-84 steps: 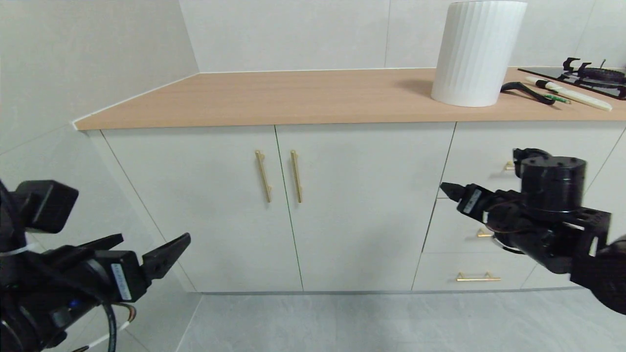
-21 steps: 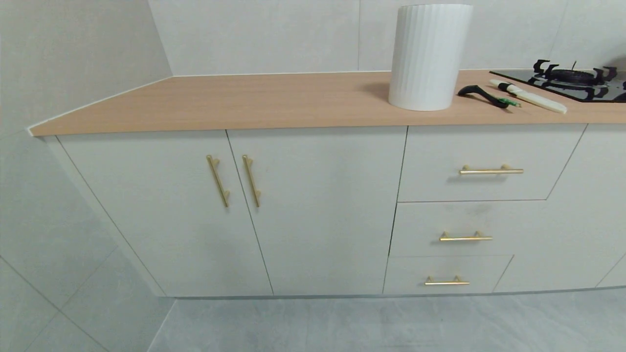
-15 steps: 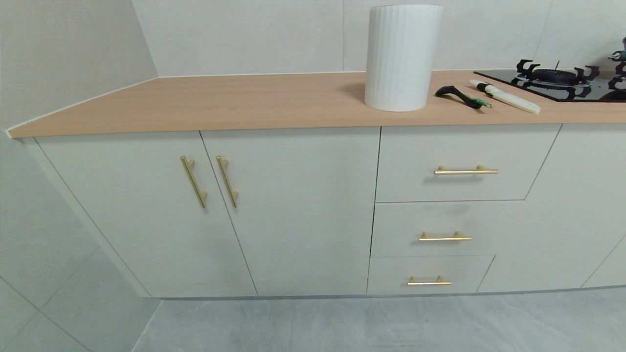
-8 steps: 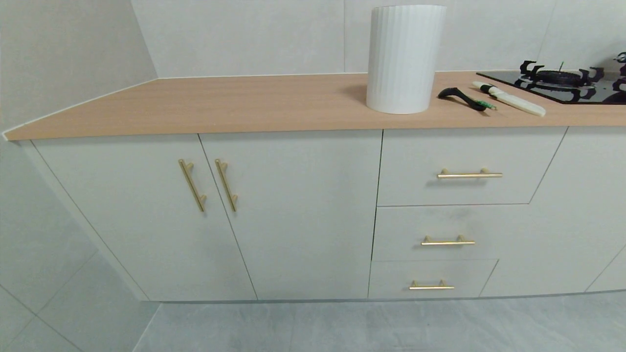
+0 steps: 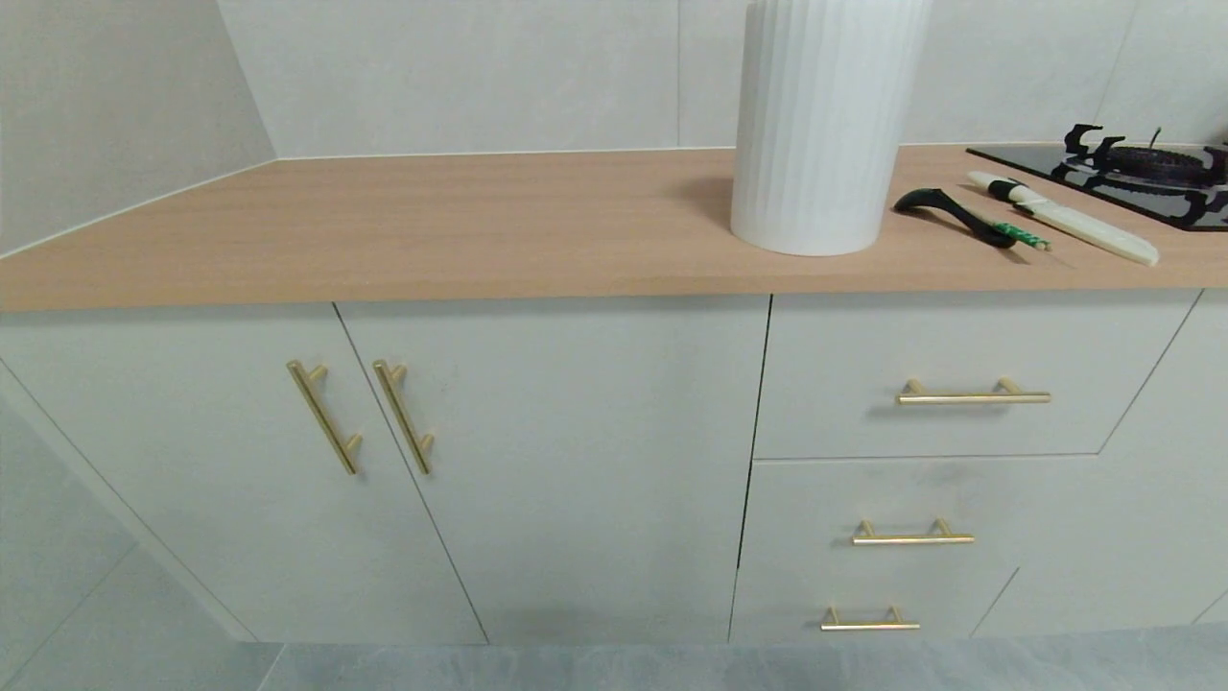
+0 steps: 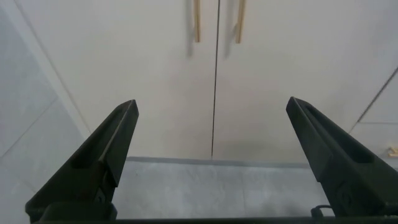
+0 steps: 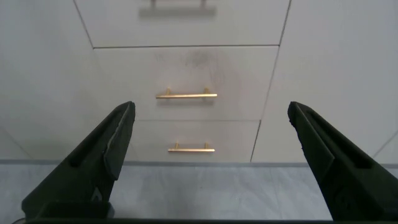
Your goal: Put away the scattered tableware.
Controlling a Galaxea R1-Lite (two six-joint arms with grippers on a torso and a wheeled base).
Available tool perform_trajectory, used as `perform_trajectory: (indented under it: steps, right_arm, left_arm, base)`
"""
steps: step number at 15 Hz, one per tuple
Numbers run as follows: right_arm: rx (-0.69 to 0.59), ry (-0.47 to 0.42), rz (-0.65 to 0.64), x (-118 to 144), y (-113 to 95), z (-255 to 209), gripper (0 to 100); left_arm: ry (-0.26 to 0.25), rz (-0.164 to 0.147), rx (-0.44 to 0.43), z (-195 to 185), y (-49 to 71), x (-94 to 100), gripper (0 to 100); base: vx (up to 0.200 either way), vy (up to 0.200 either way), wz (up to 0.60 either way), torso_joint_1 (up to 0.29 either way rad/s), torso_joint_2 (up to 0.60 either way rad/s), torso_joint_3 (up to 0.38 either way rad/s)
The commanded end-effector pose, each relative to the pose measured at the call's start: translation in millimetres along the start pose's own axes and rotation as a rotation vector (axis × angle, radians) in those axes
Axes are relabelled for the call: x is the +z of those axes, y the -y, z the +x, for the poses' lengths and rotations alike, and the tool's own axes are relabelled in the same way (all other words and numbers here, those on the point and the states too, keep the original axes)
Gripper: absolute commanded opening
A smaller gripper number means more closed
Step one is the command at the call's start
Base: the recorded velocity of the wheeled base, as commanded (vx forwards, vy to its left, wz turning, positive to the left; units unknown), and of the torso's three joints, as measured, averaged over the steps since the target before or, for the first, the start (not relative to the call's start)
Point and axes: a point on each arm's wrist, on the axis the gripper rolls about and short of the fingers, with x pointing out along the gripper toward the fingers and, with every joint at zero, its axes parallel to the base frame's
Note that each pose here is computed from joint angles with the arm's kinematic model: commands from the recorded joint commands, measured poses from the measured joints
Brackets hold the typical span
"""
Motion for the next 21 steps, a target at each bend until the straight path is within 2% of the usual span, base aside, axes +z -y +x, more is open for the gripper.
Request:
perform_trajectory:
  steps: [1,7,8,10,11,13,15,17,19,20,21]
  right_arm:
    - [0.001,-0.001,0.000,0,0,0,100]
    - [-0.001,0.002,-0.023,1,0,0,100]
    - [0.014,0.023,-0.016,8,0,-1,100]
    - [0.091,0.040,0.054,45,-1,-2,100]
    - [0.134,0.000,0.058,56,-1,5,100]
    - [0.204,-0.283,0.031,69,-5,50,100]
    - [0.233,-0.460,0.022,81,-10,92,100]
    - [0.246,-0.589,0.013,81,-16,131,100]
    - [0.262,-0.698,-0.003,69,-25,170,100]
    - [0.262,-0.706,-0.003,68,-25,173,100]
    - [0.259,-0.781,-0.004,46,-30,205,100]
  left_arm:
    - [-0.001,-0.001,0.001,0,0.0,0.1,100]
    - [-0.001,-0.003,0.001,0,0.0,0.1,100]
    - [-0.001,-0.003,0.001,0,0.0,0.1,100]
    - [-0.001,-0.003,0.001,0,0.0,0.1,100]
    - [-0.001,-0.003,0.001,0,0.0,0.1,100]
    - [-0.001,-0.003,0.001,0,0.0,0.1,100]
    - [-0.001,-0.003,0.001,0,0.0,0.1,100]
    - [-0.001,-0.003,0.001,0,0.0,0.1,100]
    - [-0.001,-0.003,0.001,0,0.0,0.1,100]
    - [-0.001,-0.003,0.001,0,0.0,0.1,100]
    - [-0.001,-0.003,0.001,0,0.0,0.1,100]
  base:
    - [0.000,0.000,0.00,0.000,0.00,0.000]
    - [0.000,0.000,0.00,0.000,0.00,0.000]
    - [0.000,0.000,0.00,0.000,0.00,0.000]
    - [0.000,0.000,0.00,0.000,0.00,0.000]
    - [0.000,0.000,0.00,0.000,0.00,0.000]
    - [0.000,0.000,0.00,0.000,0.00,0.000]
    - [0.000,0.000,0.00,0.000,0.00,0.000]
    - [0.000,0.000,0.00,0.000,0.00,0.000]
    - [0.000,0.000,0.00,0.000,0.00,0.000]
    - [0.000,0.000,0.00,0.000,0.00,0.000]
    - [0.000,0.000,0.00,0.000,0.00,0.000]
